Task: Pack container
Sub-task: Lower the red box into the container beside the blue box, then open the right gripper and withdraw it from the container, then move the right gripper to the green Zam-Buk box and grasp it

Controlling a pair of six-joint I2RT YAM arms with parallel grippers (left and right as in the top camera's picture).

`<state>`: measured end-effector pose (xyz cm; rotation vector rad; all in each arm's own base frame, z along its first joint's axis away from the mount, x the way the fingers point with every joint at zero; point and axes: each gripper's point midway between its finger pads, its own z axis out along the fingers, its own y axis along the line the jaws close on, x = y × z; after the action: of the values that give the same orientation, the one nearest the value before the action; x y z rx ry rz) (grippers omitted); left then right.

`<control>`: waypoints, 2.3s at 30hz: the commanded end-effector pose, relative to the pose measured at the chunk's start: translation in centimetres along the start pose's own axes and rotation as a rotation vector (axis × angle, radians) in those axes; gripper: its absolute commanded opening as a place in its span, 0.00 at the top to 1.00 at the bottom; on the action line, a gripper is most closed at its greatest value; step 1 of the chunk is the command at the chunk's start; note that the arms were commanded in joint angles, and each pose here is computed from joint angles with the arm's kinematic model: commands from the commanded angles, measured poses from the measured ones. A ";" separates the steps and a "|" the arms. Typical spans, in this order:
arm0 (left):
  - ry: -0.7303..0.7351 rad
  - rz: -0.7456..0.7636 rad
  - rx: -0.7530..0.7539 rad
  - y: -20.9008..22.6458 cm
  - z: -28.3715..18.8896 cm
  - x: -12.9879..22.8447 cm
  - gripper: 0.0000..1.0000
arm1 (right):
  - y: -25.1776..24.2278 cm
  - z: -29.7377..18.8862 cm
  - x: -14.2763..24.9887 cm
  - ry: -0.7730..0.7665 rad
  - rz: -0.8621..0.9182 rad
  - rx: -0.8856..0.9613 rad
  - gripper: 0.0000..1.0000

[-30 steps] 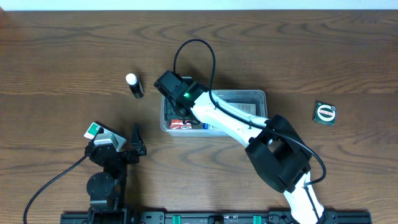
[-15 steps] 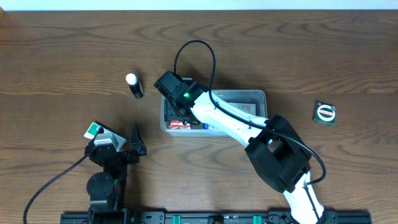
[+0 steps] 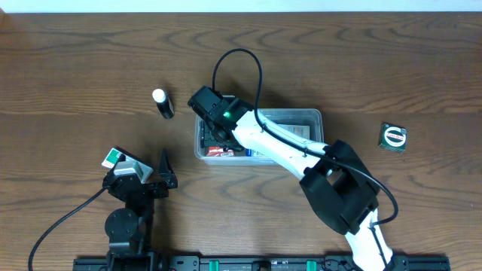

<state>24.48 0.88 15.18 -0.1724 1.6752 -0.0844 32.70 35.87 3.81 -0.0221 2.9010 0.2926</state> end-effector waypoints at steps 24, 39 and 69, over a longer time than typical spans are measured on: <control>0.054 0.018 -0.025 0.6 0.1 1.8 0.02 | -1.9 -7.4 -3.4 -0.129 -0.163 0.008 0.30; 0.054 0.018 -0.025 0.6 0.1 1.8 0.02 | -23.3 -26.0 -8.8 -0.384 0.247 0.244 0.18; 0.054 0.018 -0.025 0.6 0.1 1.8 0.02 | -44.7 -11.5 -4.3 -0.075 0.405 0.244 0.01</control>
<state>24.48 0.88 15.18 -0.1724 1.6752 -0.0844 36.23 -10.61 8.52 0.6795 2.7654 -0.0193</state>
